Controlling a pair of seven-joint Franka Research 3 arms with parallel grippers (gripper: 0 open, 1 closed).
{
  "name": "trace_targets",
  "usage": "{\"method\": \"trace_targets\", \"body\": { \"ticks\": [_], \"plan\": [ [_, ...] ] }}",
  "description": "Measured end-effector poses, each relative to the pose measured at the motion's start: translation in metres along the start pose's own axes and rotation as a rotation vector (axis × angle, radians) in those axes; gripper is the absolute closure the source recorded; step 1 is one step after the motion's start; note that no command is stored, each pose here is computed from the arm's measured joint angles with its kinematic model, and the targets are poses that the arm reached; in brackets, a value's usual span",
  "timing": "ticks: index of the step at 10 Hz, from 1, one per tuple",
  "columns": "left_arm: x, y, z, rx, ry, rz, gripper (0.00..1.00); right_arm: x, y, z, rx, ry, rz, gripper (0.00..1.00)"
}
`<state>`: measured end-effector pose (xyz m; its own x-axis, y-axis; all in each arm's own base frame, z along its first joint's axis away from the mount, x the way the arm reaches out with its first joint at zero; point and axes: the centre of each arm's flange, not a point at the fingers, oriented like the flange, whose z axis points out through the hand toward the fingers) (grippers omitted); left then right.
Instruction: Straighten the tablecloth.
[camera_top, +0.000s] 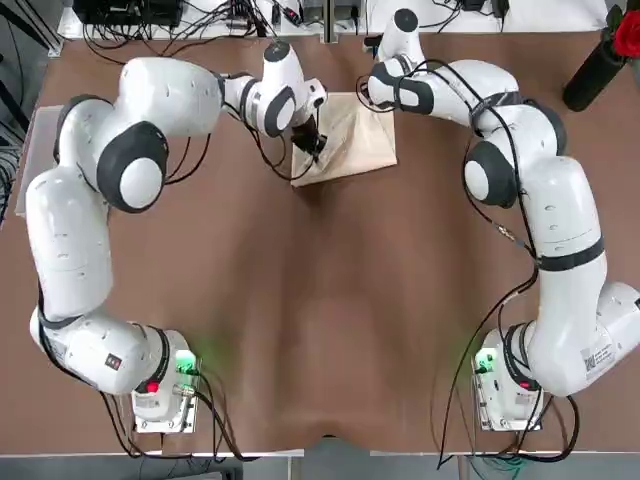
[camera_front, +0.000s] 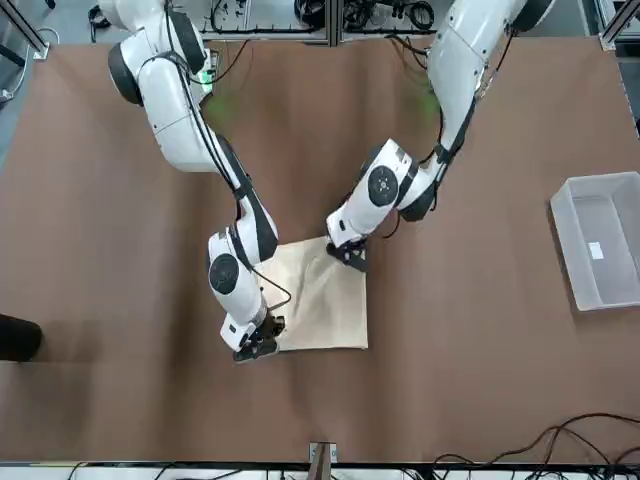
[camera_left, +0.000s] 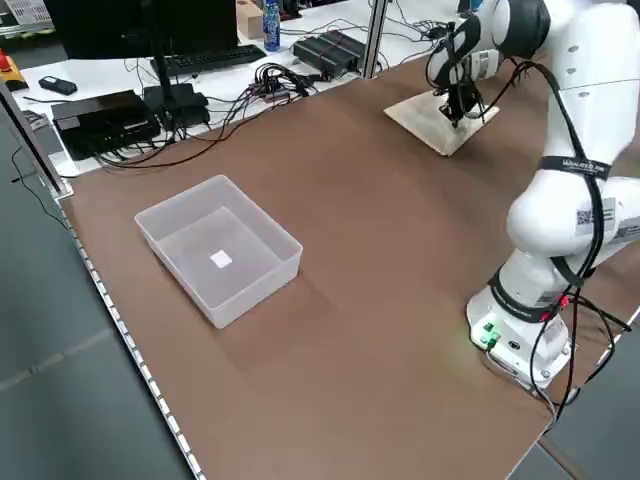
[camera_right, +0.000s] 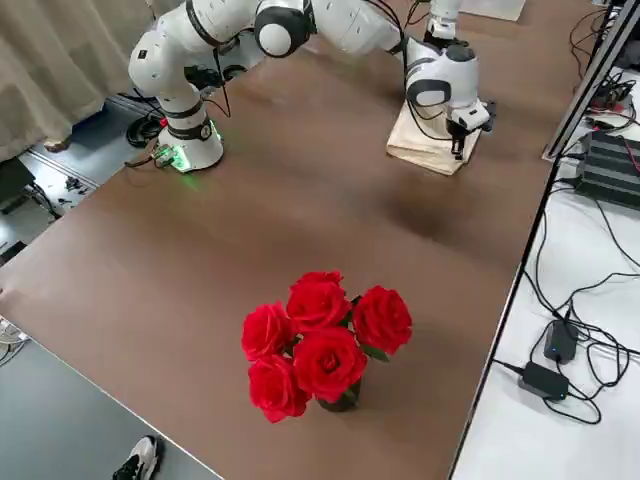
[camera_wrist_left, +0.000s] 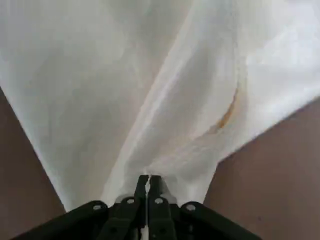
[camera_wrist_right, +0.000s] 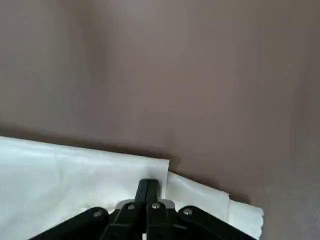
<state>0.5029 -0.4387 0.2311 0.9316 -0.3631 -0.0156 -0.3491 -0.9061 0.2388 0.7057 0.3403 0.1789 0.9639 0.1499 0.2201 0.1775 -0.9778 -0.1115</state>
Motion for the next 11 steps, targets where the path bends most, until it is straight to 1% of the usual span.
{"method": "trace_targets", "body": {
  "ticks": [2, 5, 7, 9, 10, 11],
  "plan": [
    [-0.016, 0.013, 0.002, 0.010, -0.083, 0.040, 0.96, 0.000, 0.000, 0.000, 0.000, 0.000, 0.000, 0.98],
    [-0.034, 0.035, 0.010, 0.005, -0.149, 0.080, 0.96, 0.000, 0.000, 0.000, 0.000, 0.000, 0.000, 0.98],
    [-0.047, 0.046, 0.015, 0.011, -0.212, 0.103, 0.96, 0.000, 0.000, 0.000, 0.000, 0.000, 0.001, 0.98],
    [-0.054, 0.051, 0.017, 0.016, -0.245, 0.114, 0.93, 0.000, 0.000, 0.000, 0.000, 0.000, 0.001, 0.98],
    [-0.054, 0.051, 0.017, 0.017, -0.249, 0.113, 0.85, 0.000, 0.000, 0.000, 0.000, 0.001, 0.001, 0.98],
    [-0.054, 0.050, 0.017, 0.020, -0.258, 0.112, 0.72, 0.000, 0.000, 0.000, -0.001, 0.001, 0.000, 0.96]
  ]
}}
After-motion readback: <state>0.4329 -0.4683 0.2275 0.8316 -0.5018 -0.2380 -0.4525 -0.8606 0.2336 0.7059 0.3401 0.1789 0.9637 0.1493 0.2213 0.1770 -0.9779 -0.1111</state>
